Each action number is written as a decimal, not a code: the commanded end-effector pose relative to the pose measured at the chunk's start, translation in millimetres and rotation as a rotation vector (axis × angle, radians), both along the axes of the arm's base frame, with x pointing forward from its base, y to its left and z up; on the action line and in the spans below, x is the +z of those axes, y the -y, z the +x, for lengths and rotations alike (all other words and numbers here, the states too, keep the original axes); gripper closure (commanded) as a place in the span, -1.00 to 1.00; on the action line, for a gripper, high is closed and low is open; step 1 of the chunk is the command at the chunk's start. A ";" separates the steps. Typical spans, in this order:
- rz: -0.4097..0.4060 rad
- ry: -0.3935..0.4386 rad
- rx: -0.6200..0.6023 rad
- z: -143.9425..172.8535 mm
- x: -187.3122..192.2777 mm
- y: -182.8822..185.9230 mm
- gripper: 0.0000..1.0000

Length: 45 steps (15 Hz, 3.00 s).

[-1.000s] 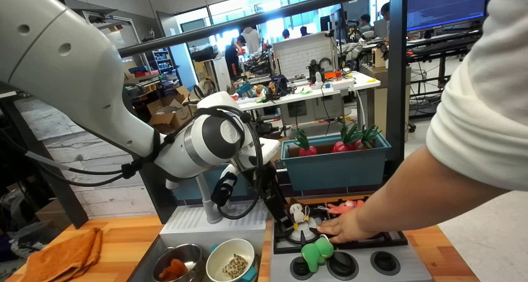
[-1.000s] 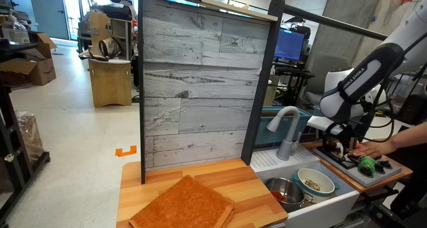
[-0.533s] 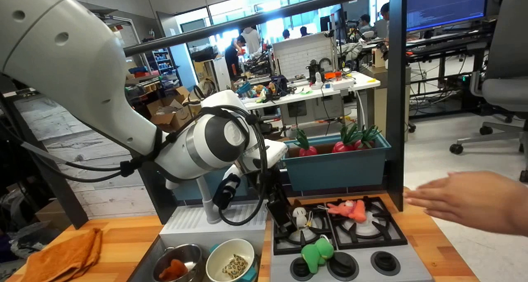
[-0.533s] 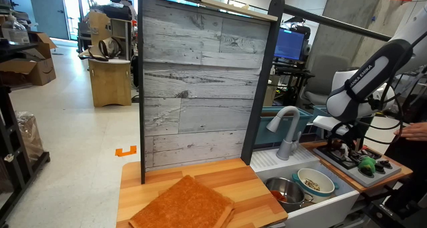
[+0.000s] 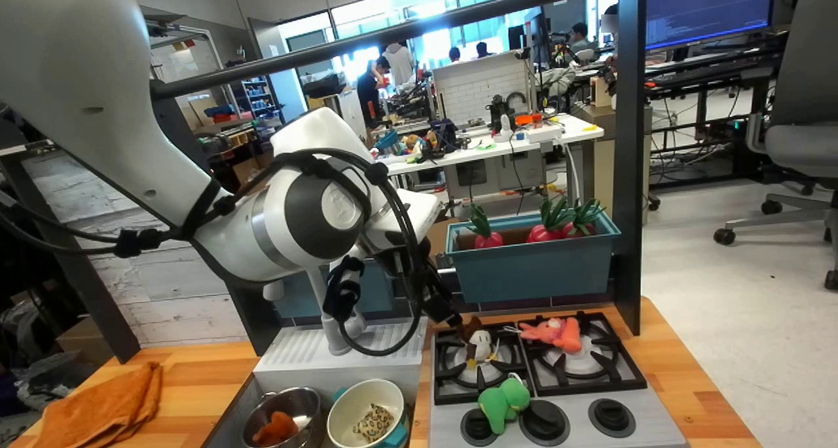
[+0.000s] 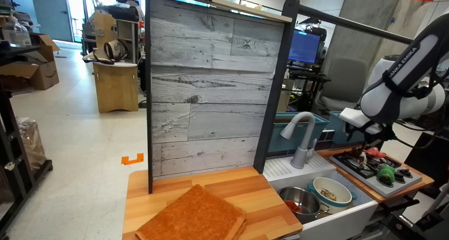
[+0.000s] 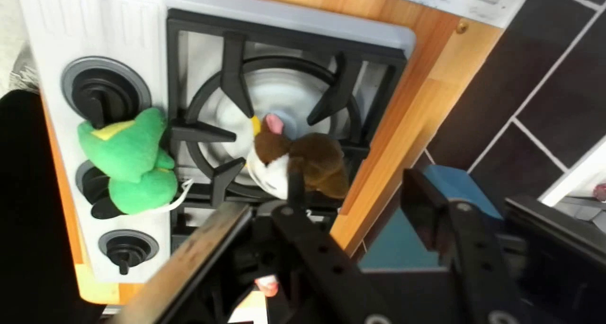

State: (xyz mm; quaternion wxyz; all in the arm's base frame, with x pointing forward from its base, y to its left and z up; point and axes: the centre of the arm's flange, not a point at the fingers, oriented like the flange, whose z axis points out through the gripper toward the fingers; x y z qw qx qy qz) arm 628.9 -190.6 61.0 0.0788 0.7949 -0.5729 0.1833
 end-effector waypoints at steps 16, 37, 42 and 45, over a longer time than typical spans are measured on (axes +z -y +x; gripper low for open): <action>-0.026 -0.094 0.024 29.6 -52.7 38.7 -0.19; 0.066 0.058 0.792 -129.0 -58.1 -178.8 0.92; 0.131 0.061 0.818 -113.3 -77.3 -206.2 0.92; 0.167 0.078 0.854 -110.6 -74.1 -195.1 0.92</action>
